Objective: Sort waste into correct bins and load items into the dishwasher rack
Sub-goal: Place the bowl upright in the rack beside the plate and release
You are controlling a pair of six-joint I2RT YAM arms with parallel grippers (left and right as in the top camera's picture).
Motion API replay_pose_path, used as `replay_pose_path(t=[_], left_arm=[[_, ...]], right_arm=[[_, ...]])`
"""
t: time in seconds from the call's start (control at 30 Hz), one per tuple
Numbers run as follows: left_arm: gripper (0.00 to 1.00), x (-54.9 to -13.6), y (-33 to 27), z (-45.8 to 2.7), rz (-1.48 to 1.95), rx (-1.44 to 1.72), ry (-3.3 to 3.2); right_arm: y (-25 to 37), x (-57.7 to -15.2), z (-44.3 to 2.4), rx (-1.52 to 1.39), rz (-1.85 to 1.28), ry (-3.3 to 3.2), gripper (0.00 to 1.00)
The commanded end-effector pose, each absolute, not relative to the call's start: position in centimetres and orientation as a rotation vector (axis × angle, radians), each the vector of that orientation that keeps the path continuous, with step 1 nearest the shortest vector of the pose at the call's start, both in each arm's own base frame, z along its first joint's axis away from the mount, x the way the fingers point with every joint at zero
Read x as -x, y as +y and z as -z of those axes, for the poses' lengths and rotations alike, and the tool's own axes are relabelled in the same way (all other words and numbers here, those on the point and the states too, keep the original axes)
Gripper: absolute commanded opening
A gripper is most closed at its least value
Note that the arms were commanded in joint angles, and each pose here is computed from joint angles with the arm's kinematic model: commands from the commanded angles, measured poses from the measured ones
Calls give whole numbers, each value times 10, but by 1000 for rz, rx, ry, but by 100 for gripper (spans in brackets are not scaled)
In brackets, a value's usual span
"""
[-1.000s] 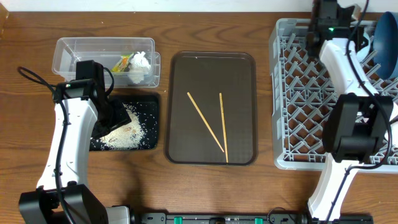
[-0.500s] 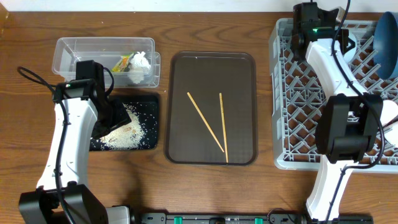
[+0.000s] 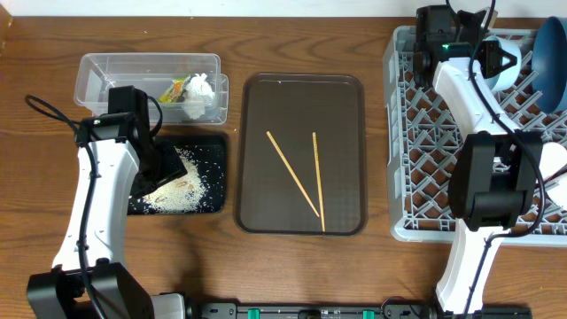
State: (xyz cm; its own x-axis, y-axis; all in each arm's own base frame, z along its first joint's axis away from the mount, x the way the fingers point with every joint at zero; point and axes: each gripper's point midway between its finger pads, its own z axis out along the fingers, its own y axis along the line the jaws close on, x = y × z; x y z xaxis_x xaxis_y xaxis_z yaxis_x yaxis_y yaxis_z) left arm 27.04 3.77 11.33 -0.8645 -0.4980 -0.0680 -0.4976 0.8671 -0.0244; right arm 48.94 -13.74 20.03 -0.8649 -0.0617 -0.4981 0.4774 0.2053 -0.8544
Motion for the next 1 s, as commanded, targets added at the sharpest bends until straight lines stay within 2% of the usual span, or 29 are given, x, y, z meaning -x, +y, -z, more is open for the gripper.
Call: replay_pose_path(t=[0.0, 0.33, 0.7, 0.73, 0.83, 0.97], left_arm=[[61, -269, 41, -115, -8, 811, 2956], [61, -269, 41, -115, -7, 811, 2956], [61, -269, 41, -115, -7, 811, 2957], [62, -269, 41, -115, -7, 811, 2957], [62, -269, 41, -115, -8, 811, 2957], [61, -269, 41, -115, -8, 811, 2957]], right_arm=[[-142, -483, -191, -368, 1759, 2067, 1], [-133, -471, -155, -289, 1768, 2123, 1], [-68, -471, -135, -21, 1674, 2237, 1], [-63, -470, -134, -30, 1657, 2233, 4], [-50, -470, -130, -45, 1585, 2244, 20], [-38, -473, -127, -62, 1389, 2331, 29]])
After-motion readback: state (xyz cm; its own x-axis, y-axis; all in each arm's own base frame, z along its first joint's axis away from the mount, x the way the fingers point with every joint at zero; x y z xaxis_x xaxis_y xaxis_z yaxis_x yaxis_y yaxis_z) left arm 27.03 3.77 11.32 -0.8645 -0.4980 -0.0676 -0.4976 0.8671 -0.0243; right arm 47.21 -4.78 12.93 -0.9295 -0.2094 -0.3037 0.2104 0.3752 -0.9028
